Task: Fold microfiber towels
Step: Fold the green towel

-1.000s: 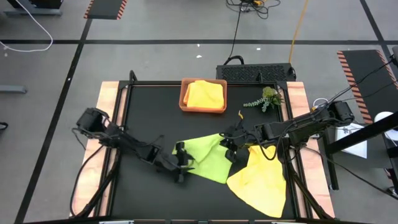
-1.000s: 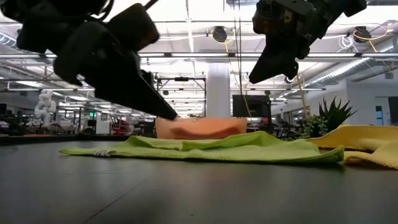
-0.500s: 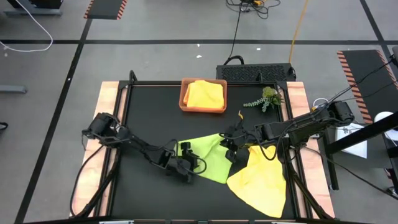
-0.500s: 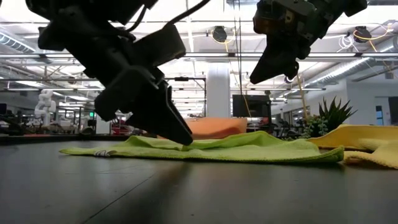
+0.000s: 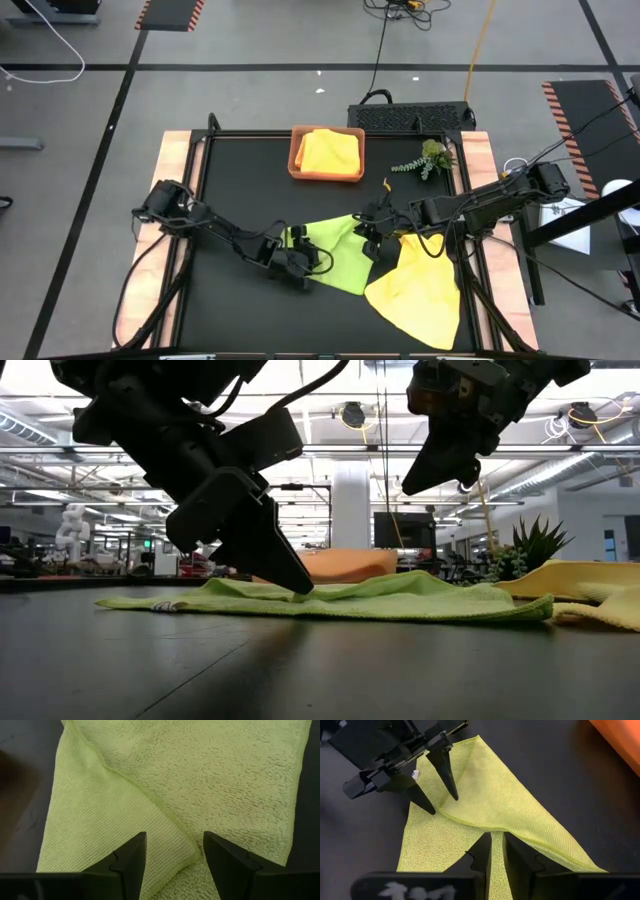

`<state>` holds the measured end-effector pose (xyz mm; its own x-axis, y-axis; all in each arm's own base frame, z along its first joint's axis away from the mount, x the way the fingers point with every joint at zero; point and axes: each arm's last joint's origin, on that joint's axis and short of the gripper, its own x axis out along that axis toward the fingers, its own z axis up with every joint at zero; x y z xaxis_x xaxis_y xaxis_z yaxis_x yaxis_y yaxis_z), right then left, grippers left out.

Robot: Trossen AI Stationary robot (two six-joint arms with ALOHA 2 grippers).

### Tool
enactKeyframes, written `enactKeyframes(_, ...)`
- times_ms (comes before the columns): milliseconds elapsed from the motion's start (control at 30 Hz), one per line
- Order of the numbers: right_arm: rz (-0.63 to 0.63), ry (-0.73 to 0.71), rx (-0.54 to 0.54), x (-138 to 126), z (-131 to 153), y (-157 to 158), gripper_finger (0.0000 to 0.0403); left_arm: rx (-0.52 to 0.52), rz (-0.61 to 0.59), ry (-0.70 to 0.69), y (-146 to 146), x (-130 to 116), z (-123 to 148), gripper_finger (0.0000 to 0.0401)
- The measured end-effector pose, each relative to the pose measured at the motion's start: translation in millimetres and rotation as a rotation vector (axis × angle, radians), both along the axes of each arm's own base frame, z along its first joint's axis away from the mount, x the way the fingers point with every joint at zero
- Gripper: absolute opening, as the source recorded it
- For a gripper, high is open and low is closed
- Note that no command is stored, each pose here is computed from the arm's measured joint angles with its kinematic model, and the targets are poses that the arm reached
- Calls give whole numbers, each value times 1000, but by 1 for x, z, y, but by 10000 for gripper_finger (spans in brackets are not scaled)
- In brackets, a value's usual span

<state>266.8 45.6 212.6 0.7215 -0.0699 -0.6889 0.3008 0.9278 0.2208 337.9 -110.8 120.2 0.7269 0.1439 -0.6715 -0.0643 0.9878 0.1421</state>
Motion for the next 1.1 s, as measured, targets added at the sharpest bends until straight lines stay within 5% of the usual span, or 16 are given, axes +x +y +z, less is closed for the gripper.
enactKeyframes(833, 1, -1, -2, 0, 0, 0, 41, 21, -2, 49, 1, -1, -11, 197)
enactKeyframes(1100, 0, -2, 0, -5, -14, -1, 41, 36, -6, 25, -1, 4, -21, 123)
